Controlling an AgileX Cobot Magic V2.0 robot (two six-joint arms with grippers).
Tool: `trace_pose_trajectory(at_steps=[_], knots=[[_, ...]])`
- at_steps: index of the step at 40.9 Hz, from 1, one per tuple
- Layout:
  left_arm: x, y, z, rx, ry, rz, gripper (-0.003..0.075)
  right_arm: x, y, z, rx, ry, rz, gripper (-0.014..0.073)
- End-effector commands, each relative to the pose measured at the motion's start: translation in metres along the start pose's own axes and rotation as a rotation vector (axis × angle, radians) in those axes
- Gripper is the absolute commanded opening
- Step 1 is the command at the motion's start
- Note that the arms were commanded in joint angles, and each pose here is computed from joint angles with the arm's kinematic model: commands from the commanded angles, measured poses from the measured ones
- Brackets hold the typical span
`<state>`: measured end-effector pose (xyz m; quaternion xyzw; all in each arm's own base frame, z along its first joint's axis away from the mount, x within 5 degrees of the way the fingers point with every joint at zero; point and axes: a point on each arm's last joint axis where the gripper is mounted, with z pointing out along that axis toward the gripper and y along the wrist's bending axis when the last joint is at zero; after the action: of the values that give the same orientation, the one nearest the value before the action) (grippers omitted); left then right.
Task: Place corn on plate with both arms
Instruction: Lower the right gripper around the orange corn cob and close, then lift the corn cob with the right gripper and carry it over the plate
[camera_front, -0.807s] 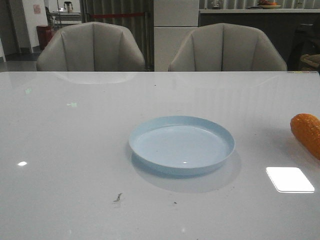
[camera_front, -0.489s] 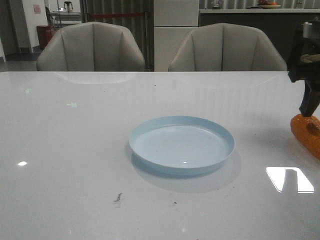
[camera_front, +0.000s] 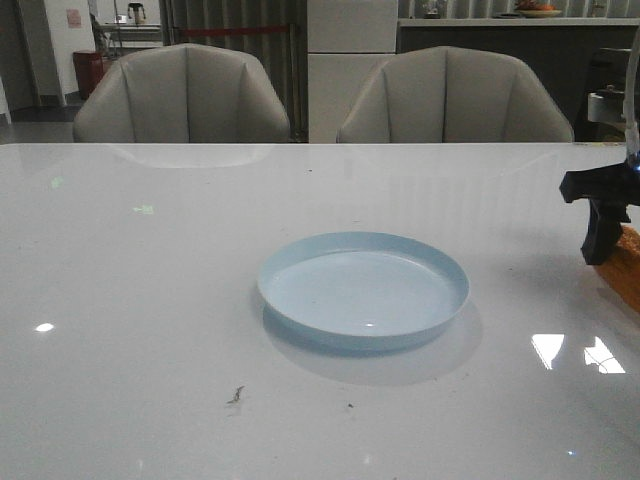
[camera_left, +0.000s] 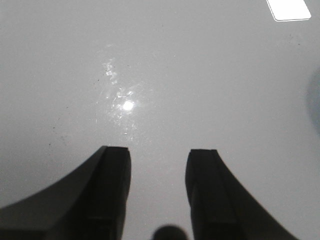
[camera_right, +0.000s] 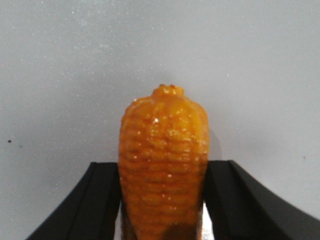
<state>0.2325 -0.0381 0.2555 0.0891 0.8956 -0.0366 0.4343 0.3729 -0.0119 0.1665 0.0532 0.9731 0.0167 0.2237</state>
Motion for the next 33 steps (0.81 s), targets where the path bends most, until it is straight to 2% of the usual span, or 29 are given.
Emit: trace_pose_trajectory(at_steps=[1,7,13,18,26,27,33], knots=[[-0.017,0.002,-0.009,-0.011,-0.117,-0.020,0.0343,-0.007,0.000,-0.007,-0.004,-0.035,0.006,0.0400],[-0.017,0.002,-0.009,-0.011,-0.117,-0.020,0.0343,-0.008,0.000,-0.005,-0.003,-0.055,-0.020,0.0274],[-0.017,0.002,-0.009,-0.011,-0.119,-0.020,0.0343,-0.019,0.006,-0.012,-0.010,-0.077,-0.099,0.0279],[-0.017,0.002,-0.009,-0.012,-0.125,-0.020,0.0343,-0.036,0.025,-0.027,-0.033,-0.084,-0.172,0.0279],[-0.019,0.002,-0.009,-0.014,-0.141,-0.020,0.0343,-0.059,0.081,-0.057,-0.104,-0.142,-0.287,0.0279],[-0.019,0.002,-0.009,-0.014,-0.143,-0.020,0.0343,-0.061,0.094,-0.062,-0.121,-0.159,-0.313,0.0279],[-0.019,0.002,-0.009,-0.015,-0.147,-0.020,0.0343,-0.057,0.148,-0.079,-0.196,-0.217,-0.419,0.0279]])
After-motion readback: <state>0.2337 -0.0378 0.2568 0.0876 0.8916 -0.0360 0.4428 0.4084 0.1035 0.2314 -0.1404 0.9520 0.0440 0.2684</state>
